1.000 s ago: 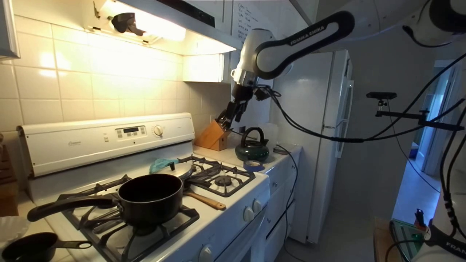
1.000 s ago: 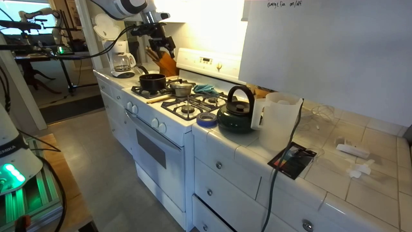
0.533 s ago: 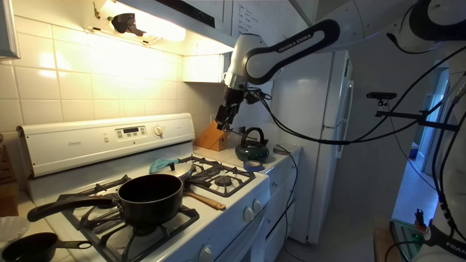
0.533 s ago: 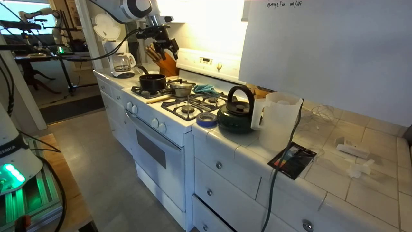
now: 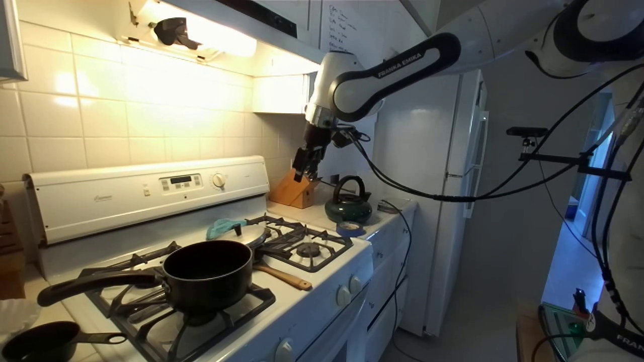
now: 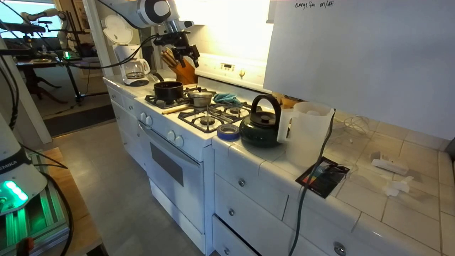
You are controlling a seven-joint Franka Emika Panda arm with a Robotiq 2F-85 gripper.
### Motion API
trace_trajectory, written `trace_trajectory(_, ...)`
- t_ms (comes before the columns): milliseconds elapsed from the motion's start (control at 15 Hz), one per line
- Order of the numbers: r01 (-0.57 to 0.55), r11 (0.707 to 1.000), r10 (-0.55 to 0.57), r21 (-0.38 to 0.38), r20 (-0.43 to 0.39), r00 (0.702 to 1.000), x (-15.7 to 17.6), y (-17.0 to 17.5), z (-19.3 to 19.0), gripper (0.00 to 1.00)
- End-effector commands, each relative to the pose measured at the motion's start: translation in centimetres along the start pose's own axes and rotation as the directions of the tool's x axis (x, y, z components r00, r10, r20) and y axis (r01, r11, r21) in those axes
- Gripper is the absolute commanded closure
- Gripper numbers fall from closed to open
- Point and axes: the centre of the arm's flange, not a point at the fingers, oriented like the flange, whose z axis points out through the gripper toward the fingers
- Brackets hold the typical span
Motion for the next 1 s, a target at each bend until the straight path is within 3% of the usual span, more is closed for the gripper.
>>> trace_trajectory(0, 0.024, 1.0, -0.024, 0.008, -0.038, 0.999, 7.0, -1.3, 3.5, 0.0)
trace_trajectory(467, 0.228, 0.97, -0.227, 0.084, -0.027, 0.974, 13.8, -8.2, 9.1, 0.0)
trace_trajectory(733, 0.248, 0.959, -0.261, 0.135, 0.09, 0.961, 13.8, -9.3, 12.3, 0.0)
trace_trajectory(933, 0.242, 0.961, -0.256, 0.13, 0.103, 0.961, 14.2, -8.7, 14.9, 0.0)
